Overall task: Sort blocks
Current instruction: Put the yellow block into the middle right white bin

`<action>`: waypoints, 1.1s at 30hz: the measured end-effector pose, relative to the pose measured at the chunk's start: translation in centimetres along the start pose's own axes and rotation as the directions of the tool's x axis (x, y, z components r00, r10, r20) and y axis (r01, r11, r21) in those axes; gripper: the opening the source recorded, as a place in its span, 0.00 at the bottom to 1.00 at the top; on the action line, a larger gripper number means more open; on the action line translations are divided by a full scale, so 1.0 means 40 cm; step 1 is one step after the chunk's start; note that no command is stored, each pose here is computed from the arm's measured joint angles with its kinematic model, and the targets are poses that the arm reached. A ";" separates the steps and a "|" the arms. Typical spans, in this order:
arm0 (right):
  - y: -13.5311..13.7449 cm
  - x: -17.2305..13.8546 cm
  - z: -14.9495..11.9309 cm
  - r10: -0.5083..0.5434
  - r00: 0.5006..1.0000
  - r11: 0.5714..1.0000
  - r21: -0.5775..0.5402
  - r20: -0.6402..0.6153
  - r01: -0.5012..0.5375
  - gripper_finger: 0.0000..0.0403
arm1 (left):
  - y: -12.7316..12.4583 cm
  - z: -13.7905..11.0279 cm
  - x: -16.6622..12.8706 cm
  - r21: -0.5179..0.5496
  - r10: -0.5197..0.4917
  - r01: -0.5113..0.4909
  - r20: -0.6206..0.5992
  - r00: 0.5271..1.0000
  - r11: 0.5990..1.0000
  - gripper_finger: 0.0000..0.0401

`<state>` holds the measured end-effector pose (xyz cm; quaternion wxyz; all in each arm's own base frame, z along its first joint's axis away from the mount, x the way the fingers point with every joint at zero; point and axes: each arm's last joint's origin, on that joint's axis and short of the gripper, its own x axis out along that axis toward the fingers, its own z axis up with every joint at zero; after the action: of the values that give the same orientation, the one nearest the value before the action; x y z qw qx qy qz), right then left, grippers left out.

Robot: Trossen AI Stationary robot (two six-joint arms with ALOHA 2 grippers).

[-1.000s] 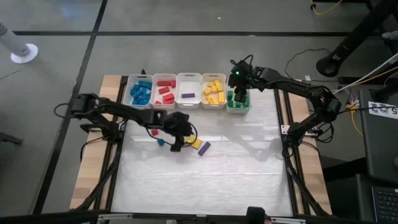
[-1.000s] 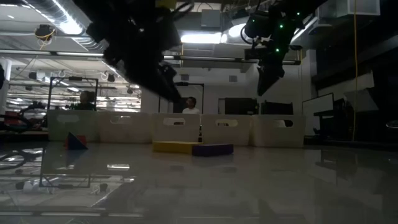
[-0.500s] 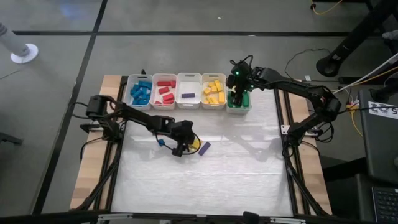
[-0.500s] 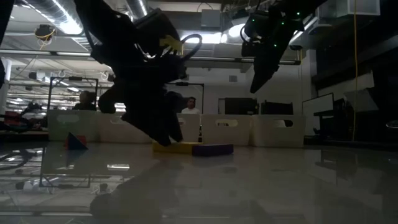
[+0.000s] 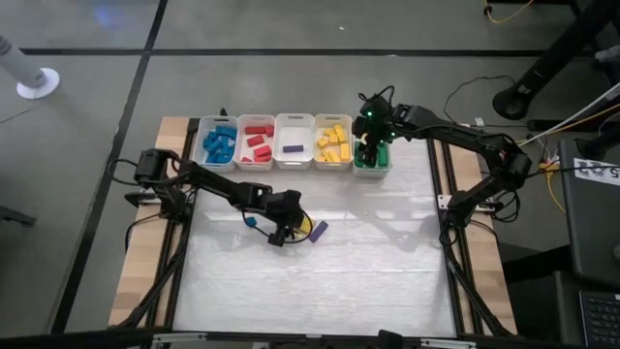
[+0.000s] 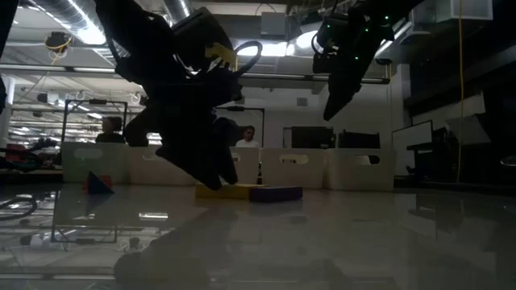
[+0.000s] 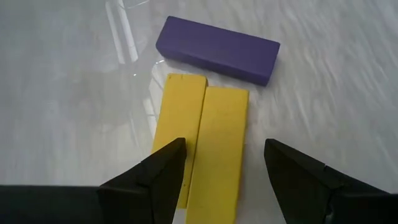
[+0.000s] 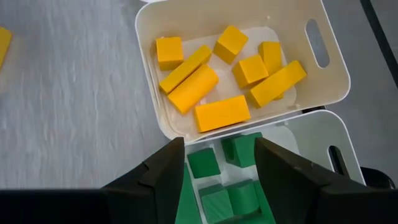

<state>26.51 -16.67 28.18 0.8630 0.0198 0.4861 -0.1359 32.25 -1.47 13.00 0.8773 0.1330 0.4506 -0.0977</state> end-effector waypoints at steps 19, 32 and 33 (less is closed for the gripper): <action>0.000 0.000 0.000 0.000 1.000 1.000 0.000 0.000 0.000 0.48 | 0.063 -0.009 -0.001 -0.157 0.092 -0.086 0.028 0.995 0.984 0.52; -0.004 0.000 0.013 -0.017 0.998 1.000 -0.007 0.055 0.017 0.48 | 0.045 -0.010 -0.015 -0.120 0.064 -0.065 -0.005 0.998 0.991 0.52; -0.004 0.000 0.014 -0.017 0.998 1.000 -0.008 0.056 0.018 0.48 | 0.045 -0.011 -0.016 -0.125 0.061 -0.062 -0.012 0.998 0.990 0.52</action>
<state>26.91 -16.92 28.49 0.8752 0.0083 0.4624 -0.1420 32.06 0.42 13.53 0.8846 0.0921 0.4553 -0.0415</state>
